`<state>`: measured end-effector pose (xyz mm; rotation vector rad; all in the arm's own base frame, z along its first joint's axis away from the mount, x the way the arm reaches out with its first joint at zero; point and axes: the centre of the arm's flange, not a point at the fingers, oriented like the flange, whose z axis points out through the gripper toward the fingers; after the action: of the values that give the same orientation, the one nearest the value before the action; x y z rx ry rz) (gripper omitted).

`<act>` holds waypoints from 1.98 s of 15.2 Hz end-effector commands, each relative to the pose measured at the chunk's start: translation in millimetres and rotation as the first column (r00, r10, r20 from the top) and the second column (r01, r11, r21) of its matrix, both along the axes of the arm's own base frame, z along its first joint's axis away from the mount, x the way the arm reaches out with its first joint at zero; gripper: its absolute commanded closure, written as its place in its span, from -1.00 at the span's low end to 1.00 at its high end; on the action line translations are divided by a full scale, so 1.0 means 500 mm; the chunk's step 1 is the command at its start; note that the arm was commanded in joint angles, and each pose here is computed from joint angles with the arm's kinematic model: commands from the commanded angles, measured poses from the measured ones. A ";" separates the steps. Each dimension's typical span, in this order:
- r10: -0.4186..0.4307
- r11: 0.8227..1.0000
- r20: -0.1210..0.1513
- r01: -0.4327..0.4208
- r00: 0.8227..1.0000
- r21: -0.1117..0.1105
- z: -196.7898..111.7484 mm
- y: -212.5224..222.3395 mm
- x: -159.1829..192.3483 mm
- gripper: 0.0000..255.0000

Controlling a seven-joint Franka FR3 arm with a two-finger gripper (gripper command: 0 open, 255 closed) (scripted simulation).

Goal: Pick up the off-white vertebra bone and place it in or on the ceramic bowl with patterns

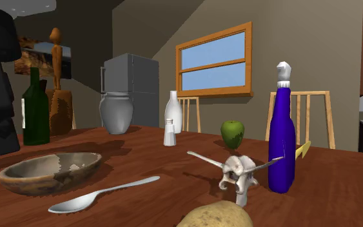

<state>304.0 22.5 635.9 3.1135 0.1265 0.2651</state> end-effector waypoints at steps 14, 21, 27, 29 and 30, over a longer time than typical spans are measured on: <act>0.025 1.000 -0.044 -0.025 0.999 -0.008 -0.009 -0.169 0.311 -1.00; 0.038 0.999 -0.068 -0.039 0.997 -0.011 -0.019 -0.257 0.480 -1.00; 0.049 0.999 -0.087 -0.050 0.995 -0.014 -0.029 -0.324 0.613 -1.00; 0.049 0.999 -0.087 -0.050 0.995 -0.014 -0.050 -0.324 0.615 -1.00; 0.049 0.999 -0.087 -0.050 0.995 -0.014 -0.061 -0.324 0.616 -1.00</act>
<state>611.1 -138.6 610.0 3.1096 0.2054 0.1287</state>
